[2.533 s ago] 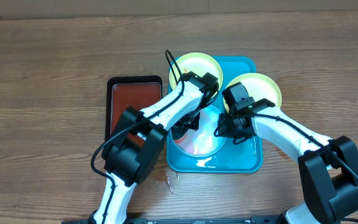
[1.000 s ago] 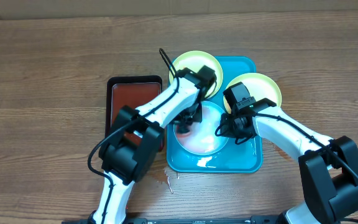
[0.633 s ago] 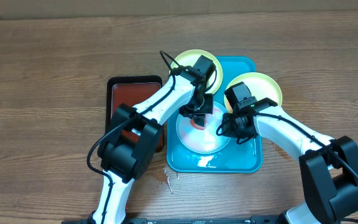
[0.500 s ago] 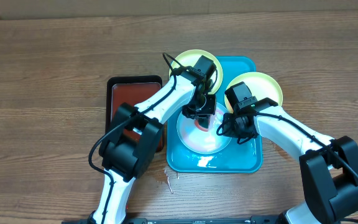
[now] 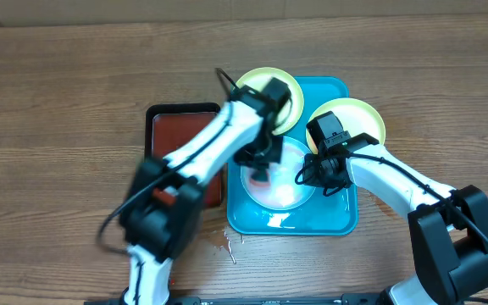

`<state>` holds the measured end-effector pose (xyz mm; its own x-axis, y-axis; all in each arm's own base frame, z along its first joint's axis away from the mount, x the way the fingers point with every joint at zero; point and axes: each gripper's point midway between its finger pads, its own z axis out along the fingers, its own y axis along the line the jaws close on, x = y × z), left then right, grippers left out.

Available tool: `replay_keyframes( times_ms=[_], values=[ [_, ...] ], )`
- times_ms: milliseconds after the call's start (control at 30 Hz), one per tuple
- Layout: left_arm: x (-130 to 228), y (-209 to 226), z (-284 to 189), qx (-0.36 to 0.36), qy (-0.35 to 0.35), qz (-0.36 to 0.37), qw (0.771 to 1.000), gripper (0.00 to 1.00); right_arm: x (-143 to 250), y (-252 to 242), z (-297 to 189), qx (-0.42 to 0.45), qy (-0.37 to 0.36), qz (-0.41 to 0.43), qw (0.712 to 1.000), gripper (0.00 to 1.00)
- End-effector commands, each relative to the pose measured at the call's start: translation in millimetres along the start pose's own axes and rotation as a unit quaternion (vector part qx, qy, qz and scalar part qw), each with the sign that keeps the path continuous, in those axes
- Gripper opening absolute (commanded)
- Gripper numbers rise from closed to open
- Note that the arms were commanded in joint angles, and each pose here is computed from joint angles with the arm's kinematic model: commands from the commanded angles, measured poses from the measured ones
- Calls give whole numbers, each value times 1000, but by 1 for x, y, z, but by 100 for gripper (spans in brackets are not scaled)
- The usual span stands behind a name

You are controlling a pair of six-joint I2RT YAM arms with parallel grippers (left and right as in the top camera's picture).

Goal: Clean dirty plates on tray and stack at the side
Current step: 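Return the sponge to the red tray with the left gripper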

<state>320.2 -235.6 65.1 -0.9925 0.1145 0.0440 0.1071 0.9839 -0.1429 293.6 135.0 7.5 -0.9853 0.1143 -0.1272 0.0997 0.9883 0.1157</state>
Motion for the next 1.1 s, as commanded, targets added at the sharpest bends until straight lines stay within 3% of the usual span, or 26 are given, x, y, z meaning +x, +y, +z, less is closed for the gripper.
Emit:
replay_keyframes(
  times_ms=[0,133,233,367,600,833,867,1000,1067],
  values=[
    [-13,37,-82,-18,-107,-49,993,4,4,-11,6,27,5,-4,1000,4],
    [-7,96,-129,-70,-156,-116,978,4,4,-11,6,27,5,-4,1000,4],
    [-3,132,-135,-106,-153,-155,970,4,4,-11,6,27,5,-4,1000,4],
    [1,162,-105,-121,-118,-189,967,4,4,-11,6,27,5,-5,1000,4],
    [16,198,-8,-140,-43,-220,964,4,5,-12,6,28,7,-5,1000,4],
    [23,205,8,-141,-16,-230,963,4,5,-12,6,28,6,-5,1000,4],
    [22,204,5,-137,-19,-231,963,9,5,-12,5,29,7,-5,1000,4],
    [19,199,-18,-106,-31,-242,964,49,-7,-18,-13,63,-4,-7,998,4],
    [16,199,-35,-89,-45,-249,963,61,-17,-22,-31,88,-17,-9,996,4]
  ],
)
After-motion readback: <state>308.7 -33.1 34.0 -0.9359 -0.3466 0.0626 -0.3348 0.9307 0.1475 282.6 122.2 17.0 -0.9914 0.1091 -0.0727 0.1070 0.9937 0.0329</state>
